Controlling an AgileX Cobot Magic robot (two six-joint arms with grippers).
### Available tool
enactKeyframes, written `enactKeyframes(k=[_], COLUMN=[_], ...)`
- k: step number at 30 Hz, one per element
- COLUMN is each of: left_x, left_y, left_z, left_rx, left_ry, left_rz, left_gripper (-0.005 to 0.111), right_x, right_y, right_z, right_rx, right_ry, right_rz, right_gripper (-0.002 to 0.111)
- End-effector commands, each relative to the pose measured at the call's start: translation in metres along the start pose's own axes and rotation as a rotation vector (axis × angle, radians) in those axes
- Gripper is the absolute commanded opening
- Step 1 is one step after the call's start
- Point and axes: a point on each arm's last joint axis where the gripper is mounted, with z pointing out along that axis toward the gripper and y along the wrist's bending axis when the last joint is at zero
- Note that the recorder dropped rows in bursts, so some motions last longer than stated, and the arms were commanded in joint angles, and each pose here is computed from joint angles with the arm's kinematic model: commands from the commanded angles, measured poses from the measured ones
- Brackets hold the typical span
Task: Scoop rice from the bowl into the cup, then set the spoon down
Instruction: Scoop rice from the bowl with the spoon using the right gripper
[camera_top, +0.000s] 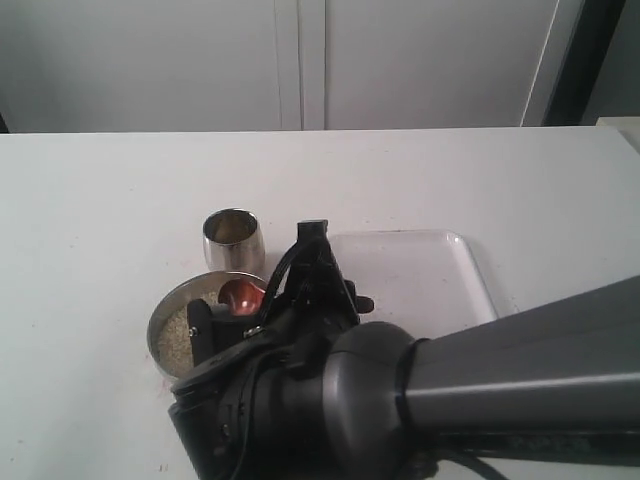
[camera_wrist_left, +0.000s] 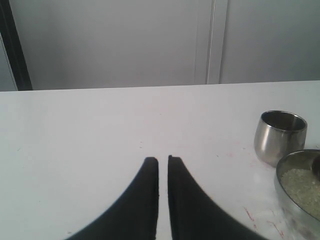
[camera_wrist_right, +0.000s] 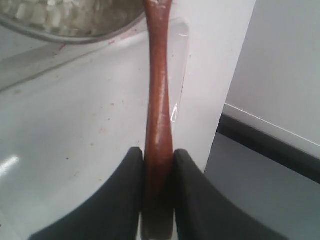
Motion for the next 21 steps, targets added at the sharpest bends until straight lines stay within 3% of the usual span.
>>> enactKeyframes(k=[1,21], left_x=[-0.003,-0.003], left_y=[0.000,0.000], left_z=[0.000,0.000], left_rx=[0.005,0.005], left_ry=[-0.014,-0.014], left_rz=[-0.007,-0.007], left_gripper=[0.014,0.014], right_x=[-0.007,-0.017], right_y=[-0.003,0.004], right_z=[0.003,0.010], right_rx=[0.016,0.022], right_ry=[-0.015,-0.034], right_rz=[0.023,-0.011], right_gripper=[0.000,0.000])
